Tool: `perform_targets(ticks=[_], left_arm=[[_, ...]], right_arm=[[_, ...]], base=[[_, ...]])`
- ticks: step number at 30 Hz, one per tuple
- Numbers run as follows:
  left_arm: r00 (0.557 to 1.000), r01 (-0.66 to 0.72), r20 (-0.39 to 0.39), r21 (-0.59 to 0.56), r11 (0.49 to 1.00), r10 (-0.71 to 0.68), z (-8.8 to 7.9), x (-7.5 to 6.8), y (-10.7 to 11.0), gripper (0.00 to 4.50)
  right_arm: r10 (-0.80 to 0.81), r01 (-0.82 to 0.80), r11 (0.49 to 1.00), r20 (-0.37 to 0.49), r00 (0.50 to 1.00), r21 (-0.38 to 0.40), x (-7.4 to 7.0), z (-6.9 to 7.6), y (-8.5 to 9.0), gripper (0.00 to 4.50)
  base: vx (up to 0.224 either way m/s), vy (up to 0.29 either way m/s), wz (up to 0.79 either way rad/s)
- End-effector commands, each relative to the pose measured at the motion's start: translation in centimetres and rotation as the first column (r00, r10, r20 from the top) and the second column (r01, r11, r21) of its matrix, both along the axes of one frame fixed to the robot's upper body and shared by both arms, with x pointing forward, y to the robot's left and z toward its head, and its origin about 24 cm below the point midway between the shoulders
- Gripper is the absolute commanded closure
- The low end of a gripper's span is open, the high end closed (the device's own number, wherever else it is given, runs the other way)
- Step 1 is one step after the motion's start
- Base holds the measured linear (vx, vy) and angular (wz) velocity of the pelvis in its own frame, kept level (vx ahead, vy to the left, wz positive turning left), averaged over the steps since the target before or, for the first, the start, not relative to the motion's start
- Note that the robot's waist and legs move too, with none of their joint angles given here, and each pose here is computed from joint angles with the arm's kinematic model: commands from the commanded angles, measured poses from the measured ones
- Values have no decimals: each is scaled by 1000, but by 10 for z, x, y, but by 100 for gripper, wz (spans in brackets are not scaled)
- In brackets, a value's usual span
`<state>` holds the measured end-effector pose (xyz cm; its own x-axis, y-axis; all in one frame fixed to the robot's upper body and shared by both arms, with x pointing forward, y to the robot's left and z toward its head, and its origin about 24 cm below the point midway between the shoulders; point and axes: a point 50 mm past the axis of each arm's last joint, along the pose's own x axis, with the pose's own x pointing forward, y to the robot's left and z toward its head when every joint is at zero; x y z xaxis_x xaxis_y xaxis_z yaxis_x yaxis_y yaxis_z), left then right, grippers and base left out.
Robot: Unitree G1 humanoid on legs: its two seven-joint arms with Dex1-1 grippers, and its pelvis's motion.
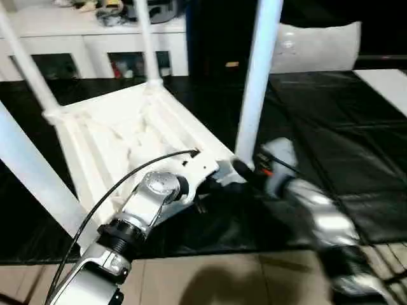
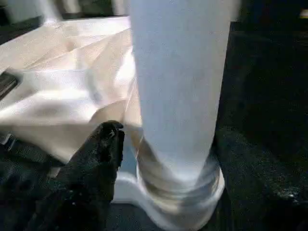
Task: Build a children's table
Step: Rotate leg to tighten
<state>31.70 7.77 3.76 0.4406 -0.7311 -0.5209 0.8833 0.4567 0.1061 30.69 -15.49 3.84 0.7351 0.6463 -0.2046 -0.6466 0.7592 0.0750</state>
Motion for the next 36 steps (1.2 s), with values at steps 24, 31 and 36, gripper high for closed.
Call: perform_targets(ticks=[24,31,36], left_arm=[[749,662,-113,87,745,-652,4,-37,41,450],[723,690,-116,97,717,-681,5,-36,39,450],[723,690,-116,92,718,-681,5,-35,38,450]], right_arm=[[721,-724,687,-74,689,-60,-24,34,-18,112],[760,-764,645,-100,643,-15,-24,32,-14,167],[786,-790,613,-110,608,15,-27,29,-9,213]], base=[[0,0,0],[0,0,0],[0,0,0]])
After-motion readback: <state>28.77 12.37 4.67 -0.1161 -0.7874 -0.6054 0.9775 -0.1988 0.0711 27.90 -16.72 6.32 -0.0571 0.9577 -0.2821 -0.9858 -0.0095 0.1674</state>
